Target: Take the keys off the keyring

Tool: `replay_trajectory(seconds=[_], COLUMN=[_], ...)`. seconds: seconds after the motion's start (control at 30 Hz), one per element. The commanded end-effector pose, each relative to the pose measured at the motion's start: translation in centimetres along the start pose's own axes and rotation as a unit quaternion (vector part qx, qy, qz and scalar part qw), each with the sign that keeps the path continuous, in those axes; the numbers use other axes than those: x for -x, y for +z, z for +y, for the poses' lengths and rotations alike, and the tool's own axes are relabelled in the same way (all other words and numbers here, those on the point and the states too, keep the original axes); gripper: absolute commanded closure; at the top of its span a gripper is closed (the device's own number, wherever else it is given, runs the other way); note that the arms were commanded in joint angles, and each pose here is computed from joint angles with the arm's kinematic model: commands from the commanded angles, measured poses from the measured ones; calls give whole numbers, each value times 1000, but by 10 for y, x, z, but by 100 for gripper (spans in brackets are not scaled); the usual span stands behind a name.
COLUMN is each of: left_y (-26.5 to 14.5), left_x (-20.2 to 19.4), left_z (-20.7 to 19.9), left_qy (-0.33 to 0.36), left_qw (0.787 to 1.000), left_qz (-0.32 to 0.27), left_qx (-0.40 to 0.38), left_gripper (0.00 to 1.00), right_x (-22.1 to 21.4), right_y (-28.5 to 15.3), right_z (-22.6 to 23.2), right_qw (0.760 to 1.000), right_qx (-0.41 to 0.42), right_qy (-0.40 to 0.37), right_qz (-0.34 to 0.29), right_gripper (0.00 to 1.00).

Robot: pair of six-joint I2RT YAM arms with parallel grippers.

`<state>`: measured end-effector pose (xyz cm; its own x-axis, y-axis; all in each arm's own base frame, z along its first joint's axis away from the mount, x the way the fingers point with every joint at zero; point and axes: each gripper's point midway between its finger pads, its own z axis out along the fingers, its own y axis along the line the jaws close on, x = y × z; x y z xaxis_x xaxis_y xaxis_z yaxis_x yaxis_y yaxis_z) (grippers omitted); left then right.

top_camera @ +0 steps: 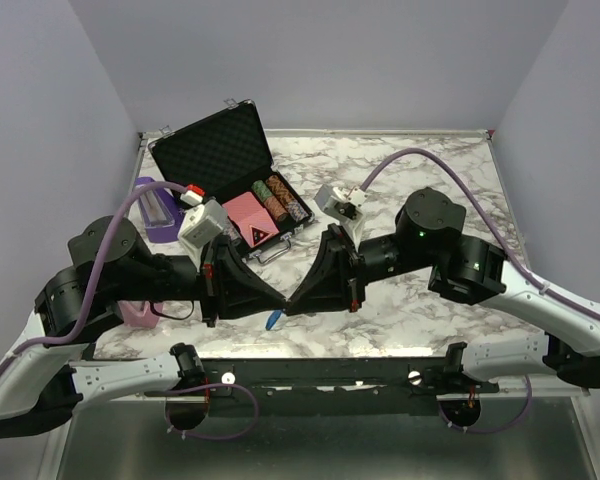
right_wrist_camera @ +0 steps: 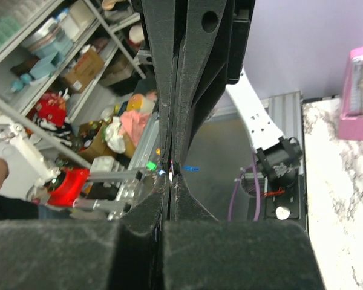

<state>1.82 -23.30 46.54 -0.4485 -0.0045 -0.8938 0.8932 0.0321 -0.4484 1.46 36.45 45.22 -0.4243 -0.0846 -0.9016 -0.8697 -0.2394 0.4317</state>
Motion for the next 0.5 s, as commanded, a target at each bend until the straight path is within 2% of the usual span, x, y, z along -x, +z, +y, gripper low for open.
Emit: replay_trajectory(seconds=[0.0, 0.47], left_y=[11, 9], left_x=[-36, -66], left_z=[7, -8], left_qy=[-3, -13], left_qw=[996, 981], left_qz=[89, 167], left_qx=[-22, -95], left_gripper=[100, 100], right_x=[0, -11], right_y=[3, 9], right_z=[15, 22], right_qw=[999, 994], right_qx=[45, 80], right_qy=[-4, 11], right_qz=[21, 71], right_gripper=[99, 99])
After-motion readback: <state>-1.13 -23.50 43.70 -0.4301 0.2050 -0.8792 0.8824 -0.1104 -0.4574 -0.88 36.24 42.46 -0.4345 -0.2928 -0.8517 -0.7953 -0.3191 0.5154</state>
